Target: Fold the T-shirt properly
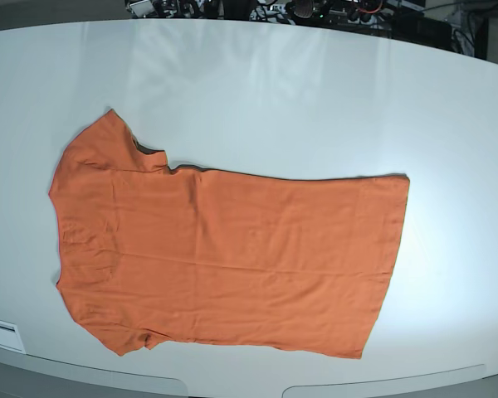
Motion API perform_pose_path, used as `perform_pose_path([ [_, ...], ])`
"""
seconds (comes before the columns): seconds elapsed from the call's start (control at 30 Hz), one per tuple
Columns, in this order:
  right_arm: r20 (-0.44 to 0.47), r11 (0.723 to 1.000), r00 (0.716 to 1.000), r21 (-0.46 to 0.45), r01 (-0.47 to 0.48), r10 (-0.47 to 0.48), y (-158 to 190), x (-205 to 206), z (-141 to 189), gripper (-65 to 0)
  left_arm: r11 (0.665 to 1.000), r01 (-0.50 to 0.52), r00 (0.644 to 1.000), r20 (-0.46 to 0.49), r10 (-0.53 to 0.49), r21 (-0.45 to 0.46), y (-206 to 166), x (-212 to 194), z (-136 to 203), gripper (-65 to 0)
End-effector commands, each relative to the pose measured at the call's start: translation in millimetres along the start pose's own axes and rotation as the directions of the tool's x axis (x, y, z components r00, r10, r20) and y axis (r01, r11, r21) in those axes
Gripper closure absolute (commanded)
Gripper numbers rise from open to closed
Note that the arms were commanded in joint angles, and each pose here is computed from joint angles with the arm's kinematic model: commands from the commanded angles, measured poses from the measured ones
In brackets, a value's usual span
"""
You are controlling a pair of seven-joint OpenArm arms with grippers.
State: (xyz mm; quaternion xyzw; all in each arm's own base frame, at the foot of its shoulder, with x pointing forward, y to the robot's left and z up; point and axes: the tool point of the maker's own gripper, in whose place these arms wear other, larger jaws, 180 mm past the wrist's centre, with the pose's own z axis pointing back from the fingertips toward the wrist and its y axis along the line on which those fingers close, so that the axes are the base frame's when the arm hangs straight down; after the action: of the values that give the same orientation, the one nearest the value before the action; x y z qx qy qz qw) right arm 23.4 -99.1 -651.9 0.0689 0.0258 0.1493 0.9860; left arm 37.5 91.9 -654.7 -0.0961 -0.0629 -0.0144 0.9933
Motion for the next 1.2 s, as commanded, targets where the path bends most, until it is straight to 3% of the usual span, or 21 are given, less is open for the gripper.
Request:
perform_pose_path([
  [0.0,0.032,1.0,0.999,-0.012,-0.006,0.006,-7,16,3,0.0,1.0,0.006,1.0,0.018,-0.005,-0.02,-5,5,0,0.0],
  [0.97,0.044,1.0,0.999,0.005,-0.016,0.016,-4,21,4,0.0,0.999,0.017,1.0,0.003,-0.017,-0.03,-8,6,0,0.0],
  [1.17,-0.042,0.999,0.999,0.049,-0.022,0.024,9,-13,1,0.0,0.996,0.088,0.992,-0.089,-0.09,-0.032,-7,-27,4,0.0],
])
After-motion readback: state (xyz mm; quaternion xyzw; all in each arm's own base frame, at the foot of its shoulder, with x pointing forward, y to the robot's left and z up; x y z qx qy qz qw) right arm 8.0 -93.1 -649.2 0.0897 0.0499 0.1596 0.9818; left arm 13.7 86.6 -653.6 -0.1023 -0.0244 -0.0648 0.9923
